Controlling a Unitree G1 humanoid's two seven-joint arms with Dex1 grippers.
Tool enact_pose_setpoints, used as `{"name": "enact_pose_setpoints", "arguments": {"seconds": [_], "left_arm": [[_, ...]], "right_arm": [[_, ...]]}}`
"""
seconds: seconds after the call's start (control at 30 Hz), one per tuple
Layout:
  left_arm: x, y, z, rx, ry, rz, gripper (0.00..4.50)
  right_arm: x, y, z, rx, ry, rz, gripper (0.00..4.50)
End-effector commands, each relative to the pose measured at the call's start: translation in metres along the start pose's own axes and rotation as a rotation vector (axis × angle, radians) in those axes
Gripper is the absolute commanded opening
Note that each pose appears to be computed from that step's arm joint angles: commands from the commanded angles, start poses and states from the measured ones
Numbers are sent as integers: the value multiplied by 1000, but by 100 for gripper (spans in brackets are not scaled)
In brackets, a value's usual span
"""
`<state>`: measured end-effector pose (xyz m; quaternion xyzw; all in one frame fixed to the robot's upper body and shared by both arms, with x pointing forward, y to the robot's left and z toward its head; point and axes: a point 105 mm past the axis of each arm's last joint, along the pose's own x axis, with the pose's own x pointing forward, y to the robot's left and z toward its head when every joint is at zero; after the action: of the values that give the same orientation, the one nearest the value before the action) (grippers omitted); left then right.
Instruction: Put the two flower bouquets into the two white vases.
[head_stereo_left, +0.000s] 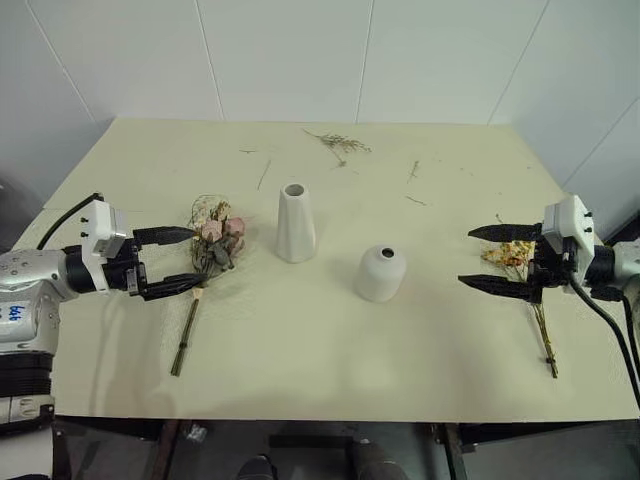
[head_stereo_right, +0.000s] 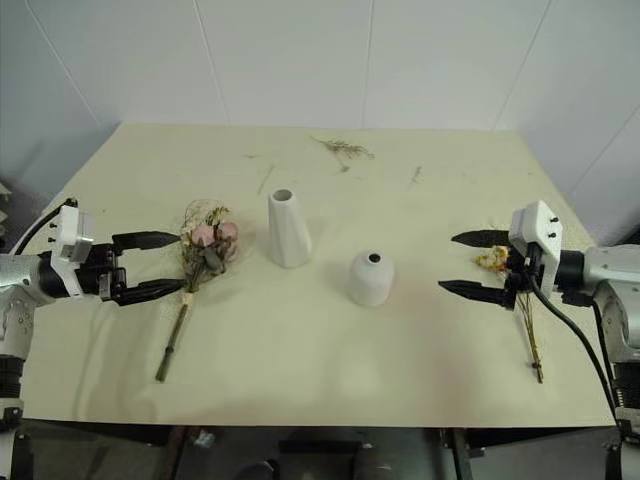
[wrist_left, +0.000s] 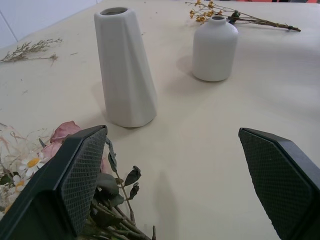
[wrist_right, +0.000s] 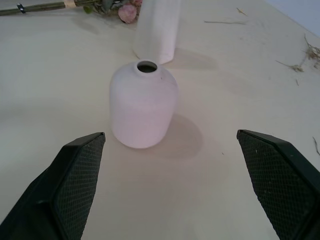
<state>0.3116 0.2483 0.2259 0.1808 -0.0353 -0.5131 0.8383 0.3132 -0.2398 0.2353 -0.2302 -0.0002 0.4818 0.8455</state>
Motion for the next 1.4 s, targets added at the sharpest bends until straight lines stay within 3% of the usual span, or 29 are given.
{"name": "enact_pose_setpoints", "arguments": {"seconds": [0.03,0.17,0.37,0.5,0.63,0.9,1.4], "left_arm": [[7,-5,16,46,-45,-41,450],[12,-9,21,49,-85,-67,450],[25,-10,31,65,-130,-118,450],[32,-7,42,103,-164,-126,450],[36,-11,43,139,-155,-136,450],[28,-32,43,34,-154,-142,450],[15,-48,64,-32,-184,-97,450]], "right_arm": [[-19,-15,13,7,-27,-98,446],[-37,-28,12,82,12,-206,446],[-77,-37,-32,334,402,-346,446],[-85,-32,-48,487,574,-307,446],[-82,-45,-51,541,627,-344,446],[-78,-57,-74,608,772,-351,446],[-72,-37,-120,736,866,-279,446]]}}
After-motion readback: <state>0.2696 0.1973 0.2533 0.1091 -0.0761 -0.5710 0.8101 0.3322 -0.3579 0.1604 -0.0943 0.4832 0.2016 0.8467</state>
